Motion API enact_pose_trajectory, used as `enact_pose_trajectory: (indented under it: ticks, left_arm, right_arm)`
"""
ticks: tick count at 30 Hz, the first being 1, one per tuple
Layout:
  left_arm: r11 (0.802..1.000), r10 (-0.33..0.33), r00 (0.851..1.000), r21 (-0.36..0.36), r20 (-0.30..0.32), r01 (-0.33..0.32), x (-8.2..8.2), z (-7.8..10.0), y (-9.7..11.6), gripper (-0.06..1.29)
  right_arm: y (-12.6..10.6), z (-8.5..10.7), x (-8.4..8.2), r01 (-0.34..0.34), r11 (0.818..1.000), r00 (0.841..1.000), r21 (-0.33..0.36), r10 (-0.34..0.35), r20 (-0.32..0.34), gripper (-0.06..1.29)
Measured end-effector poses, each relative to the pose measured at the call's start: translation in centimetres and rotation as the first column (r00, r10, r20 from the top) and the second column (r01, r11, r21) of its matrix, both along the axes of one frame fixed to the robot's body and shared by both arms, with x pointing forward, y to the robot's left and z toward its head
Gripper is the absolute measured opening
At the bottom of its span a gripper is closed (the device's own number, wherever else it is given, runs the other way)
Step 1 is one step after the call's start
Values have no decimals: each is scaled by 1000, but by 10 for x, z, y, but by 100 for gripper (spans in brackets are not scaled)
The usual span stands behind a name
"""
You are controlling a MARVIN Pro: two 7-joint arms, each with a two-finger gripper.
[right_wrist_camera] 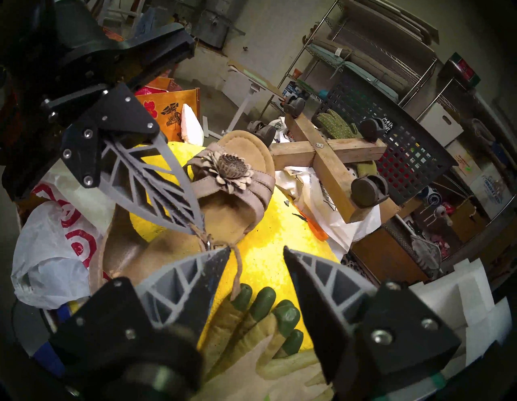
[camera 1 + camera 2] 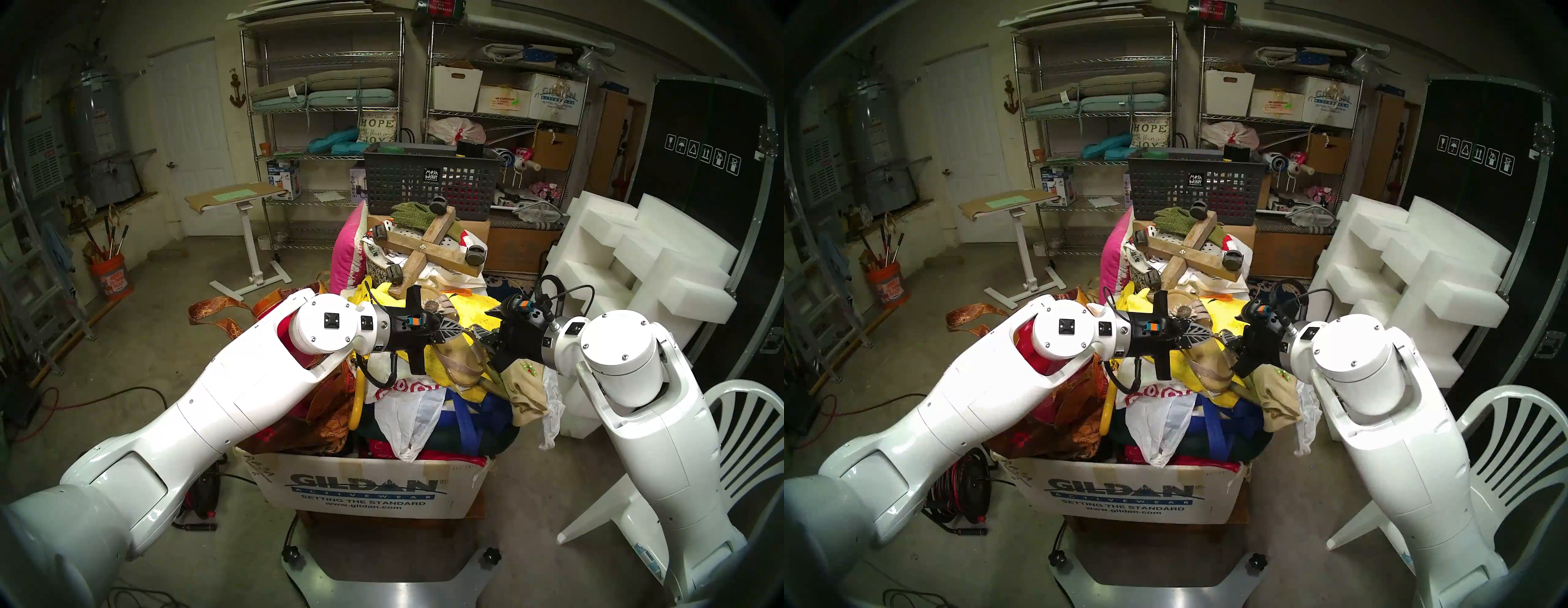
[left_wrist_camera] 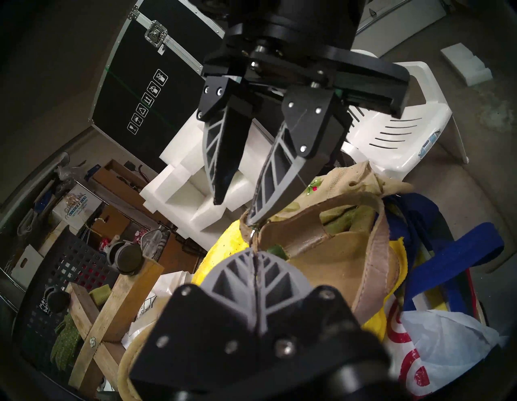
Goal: Unbuckle a shoe
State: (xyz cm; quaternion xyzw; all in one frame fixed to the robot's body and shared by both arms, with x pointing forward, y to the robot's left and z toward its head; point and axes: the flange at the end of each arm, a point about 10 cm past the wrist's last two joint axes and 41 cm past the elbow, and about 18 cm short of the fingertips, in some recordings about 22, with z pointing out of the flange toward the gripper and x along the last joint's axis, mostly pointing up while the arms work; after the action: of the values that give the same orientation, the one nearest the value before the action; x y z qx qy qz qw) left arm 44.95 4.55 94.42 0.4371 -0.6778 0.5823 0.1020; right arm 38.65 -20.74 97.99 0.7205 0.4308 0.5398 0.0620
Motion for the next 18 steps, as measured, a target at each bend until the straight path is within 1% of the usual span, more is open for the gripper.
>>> enact_pose_trajectory:
  ticks: [6,14,18]
  left_arm:
    - [1000,-4,1000,5,-3,4,0,0,0,-2]
    - [1000,-14,1000,8,-4,14,0,1,-2,-2]
    - [1000,-9,1000,6,-2,9,1,1,-3,-2]
  right_arm:
    - [1,-1,3,6,1000,1000,-31,-5,8,67]
    - [-3,-1,8,76,997,997,-33,-75,31,67]
    - [-8,2,6,96,995,995,-28,-95,37,67]
